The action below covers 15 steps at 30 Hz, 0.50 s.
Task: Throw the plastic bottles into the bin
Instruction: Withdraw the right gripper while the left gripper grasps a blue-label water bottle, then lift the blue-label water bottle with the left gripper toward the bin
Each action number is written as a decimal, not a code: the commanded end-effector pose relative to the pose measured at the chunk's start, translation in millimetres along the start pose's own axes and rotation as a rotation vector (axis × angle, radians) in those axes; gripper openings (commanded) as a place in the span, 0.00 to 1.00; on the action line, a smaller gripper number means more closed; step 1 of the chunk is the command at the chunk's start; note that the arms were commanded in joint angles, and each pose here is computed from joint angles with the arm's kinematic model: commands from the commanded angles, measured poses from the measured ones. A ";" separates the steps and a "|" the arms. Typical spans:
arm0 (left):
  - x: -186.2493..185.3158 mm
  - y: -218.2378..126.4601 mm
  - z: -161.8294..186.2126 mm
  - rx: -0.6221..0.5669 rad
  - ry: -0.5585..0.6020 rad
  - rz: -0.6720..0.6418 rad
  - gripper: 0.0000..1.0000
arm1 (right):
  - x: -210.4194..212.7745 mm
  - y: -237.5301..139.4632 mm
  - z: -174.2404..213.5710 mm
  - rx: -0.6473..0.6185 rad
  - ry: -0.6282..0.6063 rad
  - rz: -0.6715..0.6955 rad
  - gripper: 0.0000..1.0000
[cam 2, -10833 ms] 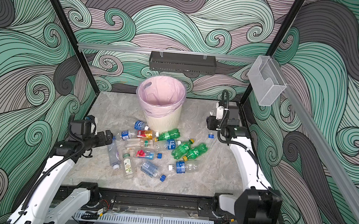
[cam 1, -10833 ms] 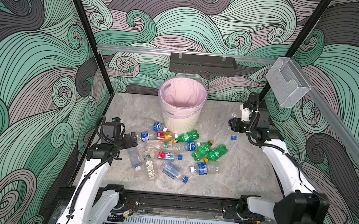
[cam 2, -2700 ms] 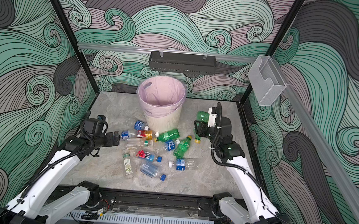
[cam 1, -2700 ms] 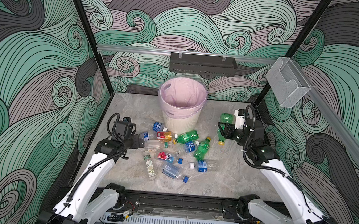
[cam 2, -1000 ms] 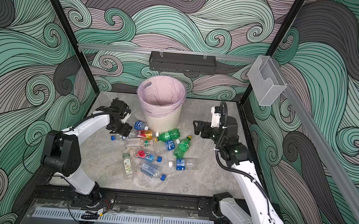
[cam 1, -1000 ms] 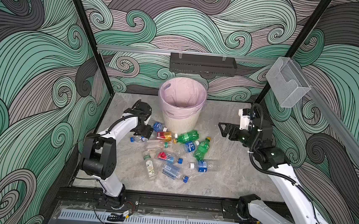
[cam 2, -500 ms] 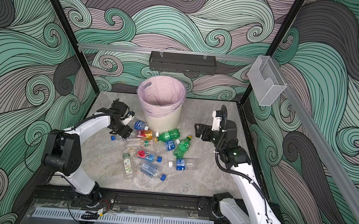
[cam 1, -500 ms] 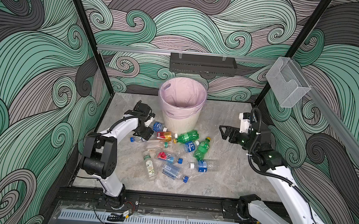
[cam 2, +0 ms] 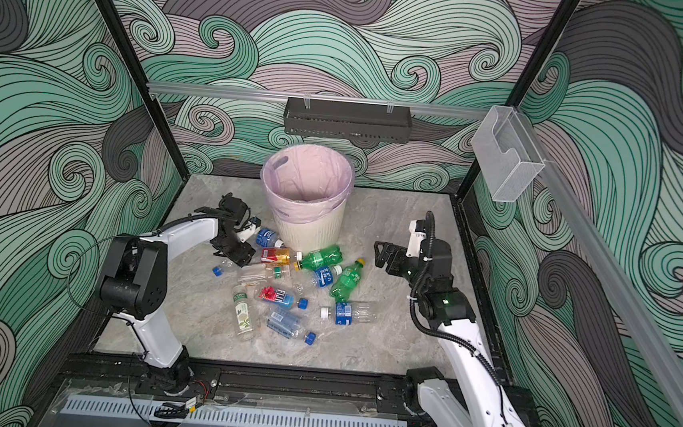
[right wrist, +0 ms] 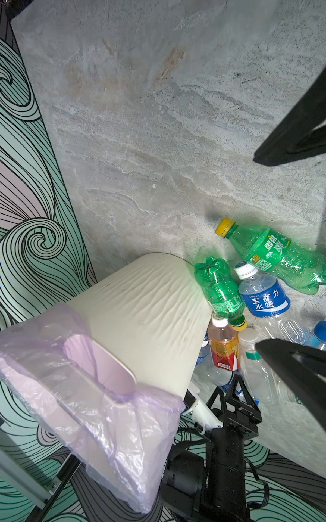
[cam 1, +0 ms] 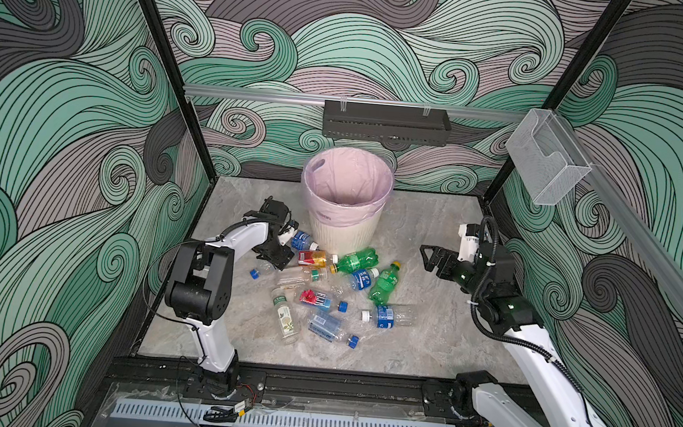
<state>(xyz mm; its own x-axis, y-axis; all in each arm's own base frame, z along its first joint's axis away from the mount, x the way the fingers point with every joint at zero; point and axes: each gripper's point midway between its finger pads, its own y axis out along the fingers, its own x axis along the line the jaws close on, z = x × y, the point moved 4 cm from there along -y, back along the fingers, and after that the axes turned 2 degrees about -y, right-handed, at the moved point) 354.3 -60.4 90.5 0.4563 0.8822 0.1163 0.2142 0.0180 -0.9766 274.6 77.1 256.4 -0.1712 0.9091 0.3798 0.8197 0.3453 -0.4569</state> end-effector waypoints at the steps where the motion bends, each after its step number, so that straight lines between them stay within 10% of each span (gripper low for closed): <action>1: 1.2 -1.0 -2.3 0.014 -0.037 0.021 0.80 | -1.0 1.1 -1.8 -0.012 0.011 -0.006 0.96; 15: -3.9 10.1 12.0 0.092 -0.179 0.040 0.73 | -3.7 0.5 0.0 -0.009 0.013 -0.005 0.96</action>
<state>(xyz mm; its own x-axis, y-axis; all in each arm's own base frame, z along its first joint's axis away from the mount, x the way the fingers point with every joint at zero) 350.7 -60.4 85.6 0.3503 0.9332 0.0803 0.1752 0.0190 -0.9843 274.3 73.7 249.3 -0.1572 0.9102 0.3832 0.8152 0.3386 -0.4698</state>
